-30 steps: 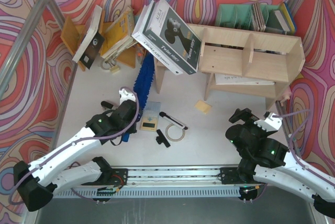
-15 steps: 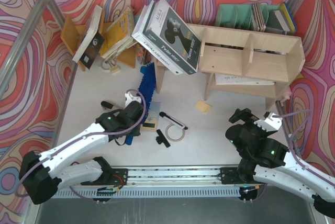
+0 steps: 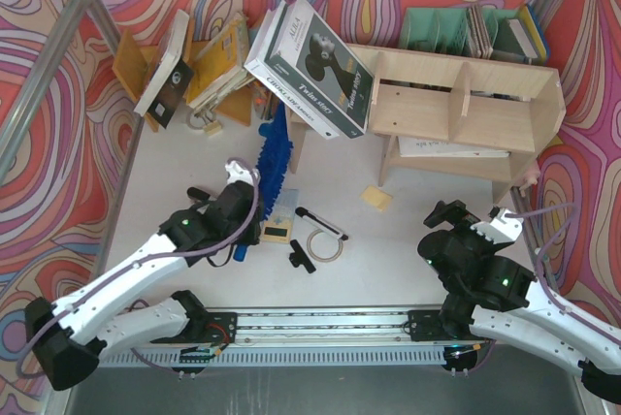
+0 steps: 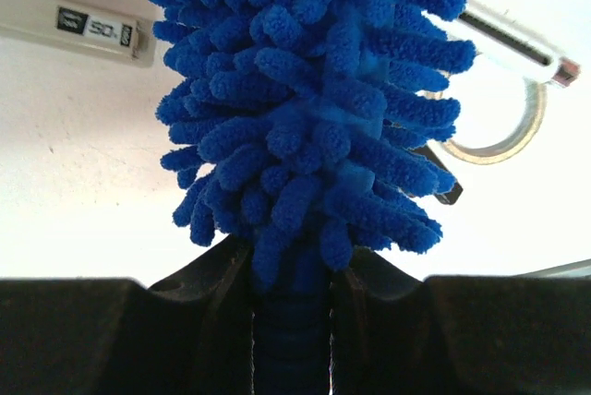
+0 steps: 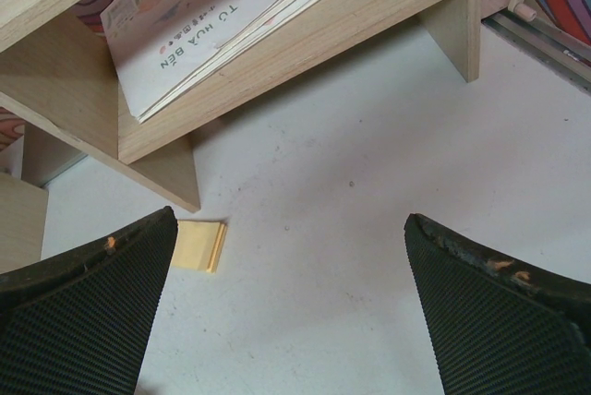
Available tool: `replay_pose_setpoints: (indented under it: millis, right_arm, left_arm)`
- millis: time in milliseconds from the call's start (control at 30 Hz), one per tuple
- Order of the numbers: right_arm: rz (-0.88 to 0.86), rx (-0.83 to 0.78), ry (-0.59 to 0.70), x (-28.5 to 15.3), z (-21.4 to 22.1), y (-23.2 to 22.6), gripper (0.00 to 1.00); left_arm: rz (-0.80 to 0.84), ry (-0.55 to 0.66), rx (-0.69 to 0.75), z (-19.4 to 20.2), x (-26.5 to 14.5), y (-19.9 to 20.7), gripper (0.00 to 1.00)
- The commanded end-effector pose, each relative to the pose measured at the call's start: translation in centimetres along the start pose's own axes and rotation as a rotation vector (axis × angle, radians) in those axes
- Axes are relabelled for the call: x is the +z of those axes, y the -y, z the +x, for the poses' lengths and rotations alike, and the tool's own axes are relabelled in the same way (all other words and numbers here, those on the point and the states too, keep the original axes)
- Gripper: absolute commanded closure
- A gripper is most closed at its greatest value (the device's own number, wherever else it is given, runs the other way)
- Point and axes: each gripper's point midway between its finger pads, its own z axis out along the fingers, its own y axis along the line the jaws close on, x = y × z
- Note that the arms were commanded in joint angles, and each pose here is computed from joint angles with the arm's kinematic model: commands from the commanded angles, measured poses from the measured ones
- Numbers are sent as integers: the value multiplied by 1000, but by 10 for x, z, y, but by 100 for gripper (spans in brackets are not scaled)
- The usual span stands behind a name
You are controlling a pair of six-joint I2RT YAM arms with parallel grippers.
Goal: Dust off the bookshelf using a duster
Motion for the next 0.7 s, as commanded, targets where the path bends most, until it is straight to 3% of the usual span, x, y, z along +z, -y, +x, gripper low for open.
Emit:
replay_pose_setpoints:
  millis: [0, 133, 233, 533, 667]
  right_arm:
    - [10, 3, 32, 2, -3, 1, 1]
    - [11, -2, 32, 2, -2, 1, 1]
    - [10, -4, 32, 2, -2, 1, 1]
    - [8, 1, 32, 2, -2, 1, 1]
    - [8, 2, 31, 2, -2, 1, 1]
  left_arm:
    - [3, -121, 8, 28, 24, 7, 100]
    - [-84, -233, 44, 45, 36, -3, 100]
    - [-109, -221, 59, 37, 33, -6, 100]
    - [-11, 147, 6, -43, -26, -3, 100]
    - [9, 249, -12, -63, -50, -6, 100]
